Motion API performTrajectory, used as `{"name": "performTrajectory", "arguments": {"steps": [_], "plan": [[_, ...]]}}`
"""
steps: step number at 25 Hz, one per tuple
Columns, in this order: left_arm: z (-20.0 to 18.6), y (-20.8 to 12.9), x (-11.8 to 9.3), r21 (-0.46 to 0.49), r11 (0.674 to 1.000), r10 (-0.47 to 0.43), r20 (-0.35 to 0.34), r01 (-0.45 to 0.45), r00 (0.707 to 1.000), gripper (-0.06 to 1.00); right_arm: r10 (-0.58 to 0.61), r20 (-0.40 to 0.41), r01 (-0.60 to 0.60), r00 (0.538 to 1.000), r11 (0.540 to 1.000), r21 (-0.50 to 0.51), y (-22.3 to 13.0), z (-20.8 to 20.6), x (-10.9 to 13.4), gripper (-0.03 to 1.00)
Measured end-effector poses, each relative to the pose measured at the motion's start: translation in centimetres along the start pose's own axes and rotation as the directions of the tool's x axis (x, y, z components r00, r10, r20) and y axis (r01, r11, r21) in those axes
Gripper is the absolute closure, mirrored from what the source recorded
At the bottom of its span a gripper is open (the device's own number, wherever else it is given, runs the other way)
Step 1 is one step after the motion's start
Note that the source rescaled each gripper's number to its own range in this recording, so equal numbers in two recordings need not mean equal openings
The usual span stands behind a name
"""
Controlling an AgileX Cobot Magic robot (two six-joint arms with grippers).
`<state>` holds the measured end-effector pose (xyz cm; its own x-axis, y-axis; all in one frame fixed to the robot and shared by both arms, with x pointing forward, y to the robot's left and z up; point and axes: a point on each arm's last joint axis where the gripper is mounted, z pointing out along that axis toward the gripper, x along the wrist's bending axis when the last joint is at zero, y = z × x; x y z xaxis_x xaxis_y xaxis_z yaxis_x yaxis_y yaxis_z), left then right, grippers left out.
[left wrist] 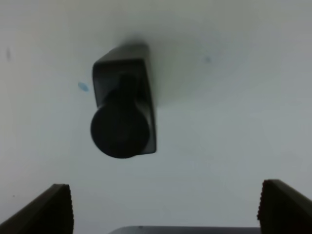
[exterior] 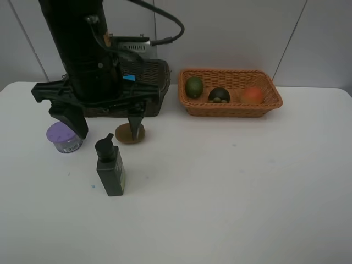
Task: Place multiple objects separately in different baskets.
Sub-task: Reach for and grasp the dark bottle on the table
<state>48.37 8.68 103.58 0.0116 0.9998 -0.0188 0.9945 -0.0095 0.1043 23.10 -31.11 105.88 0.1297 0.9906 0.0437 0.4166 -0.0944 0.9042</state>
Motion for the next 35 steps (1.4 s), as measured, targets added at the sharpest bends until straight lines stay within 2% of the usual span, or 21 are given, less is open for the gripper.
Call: {"name": "performTrajectory", "arguments": {"steps": [9,22,35], "plan": [[2.4,-1.2,1.1,0.055,0.998,-0.010,-0.065,0.014,0.998,-0.06,0.000,0.000,0.000,1.000,1.000,0.000,0.0,0.0,0.0,-0.03],[4.0,-0.2,1.7,-0.026,0.999,-0.022,0.013,0.023,1.000,-0.06,0.000,0.000,0.000,1.000,1.000,0.000,0.0,0.0,0.0,-0.03],[6.8,0.5,1.8,0.010,1.000,-0.014,-0.010,0.014,1.000,-0.06,0.000,0.000,0.000,1.000,1.000,0.000,0.0,0.0,0.0,-0.03]]}}
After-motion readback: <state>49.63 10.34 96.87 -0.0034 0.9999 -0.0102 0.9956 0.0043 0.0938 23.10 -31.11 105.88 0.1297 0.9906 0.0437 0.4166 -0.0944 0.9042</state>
